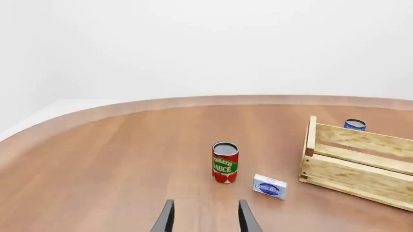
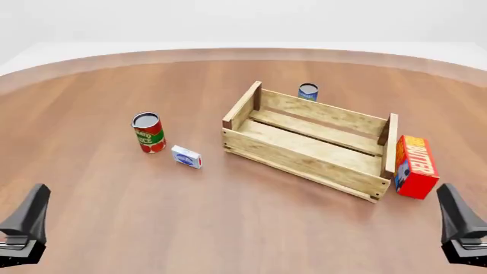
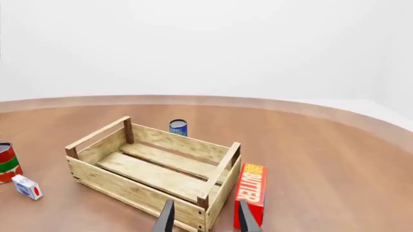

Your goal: Pick up the butter and put it in the tray.

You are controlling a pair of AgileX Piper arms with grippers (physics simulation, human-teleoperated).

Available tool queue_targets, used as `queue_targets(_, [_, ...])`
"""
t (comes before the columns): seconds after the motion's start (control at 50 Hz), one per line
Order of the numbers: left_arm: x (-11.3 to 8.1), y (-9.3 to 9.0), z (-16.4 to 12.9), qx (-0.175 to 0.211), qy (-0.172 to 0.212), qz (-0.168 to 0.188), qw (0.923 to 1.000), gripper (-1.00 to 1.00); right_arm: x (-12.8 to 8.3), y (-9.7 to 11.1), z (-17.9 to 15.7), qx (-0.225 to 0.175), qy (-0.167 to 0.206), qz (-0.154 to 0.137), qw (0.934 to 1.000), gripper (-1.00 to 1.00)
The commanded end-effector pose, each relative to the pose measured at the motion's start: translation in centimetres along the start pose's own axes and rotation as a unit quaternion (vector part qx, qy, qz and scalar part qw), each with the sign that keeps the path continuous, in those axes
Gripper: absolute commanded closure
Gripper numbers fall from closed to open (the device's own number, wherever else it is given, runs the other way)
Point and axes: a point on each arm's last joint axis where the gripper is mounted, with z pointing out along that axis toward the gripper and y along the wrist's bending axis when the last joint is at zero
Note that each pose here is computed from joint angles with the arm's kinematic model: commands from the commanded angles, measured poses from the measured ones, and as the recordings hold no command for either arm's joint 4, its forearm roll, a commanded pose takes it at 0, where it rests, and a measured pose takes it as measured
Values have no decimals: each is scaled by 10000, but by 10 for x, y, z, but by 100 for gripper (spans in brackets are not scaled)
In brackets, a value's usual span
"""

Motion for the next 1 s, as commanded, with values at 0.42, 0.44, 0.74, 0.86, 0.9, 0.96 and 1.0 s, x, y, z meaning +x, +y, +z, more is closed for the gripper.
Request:
queue_targets(0.42, [0, 0, 0, 0, 0, 0, 10000, -100, -15, -4, 2, 322, 73, -60, 9994, -100])
queue_targets(0.44, [0, 0, 0, 0, 0, 0, 10000, -100, -15, -4, 2, 334, 73, -34, 9994, -100])
queue_targets(0.74, [0, 0, 0, 0, 0, 0, 10000, -100, -13, -9, 10, 645, 332, -173, 9972, -100])
queue_targets(0.86, [0, 0, 0, 0, 0, 0, 10000, -100, -11, -10, 14, 715, 432, -211, 9963, -100])
queue_targets(0.9, [0, 0, 0, 0, 0, 0, 10000, -100, -10, -11, 15, 749, 470, -198, 9959, -100])
queue_targets(0.96, [0, 0, 0, 0, 0, 0, 10000, -100, -9, -12, 17, 780, 496, -172, 9956, -100])
queue_targets(1.0, [0, 0, 0, 0, 0, 0, 10000, -100, -7, -12, 18, 798, 518, -193, 9953, -100])
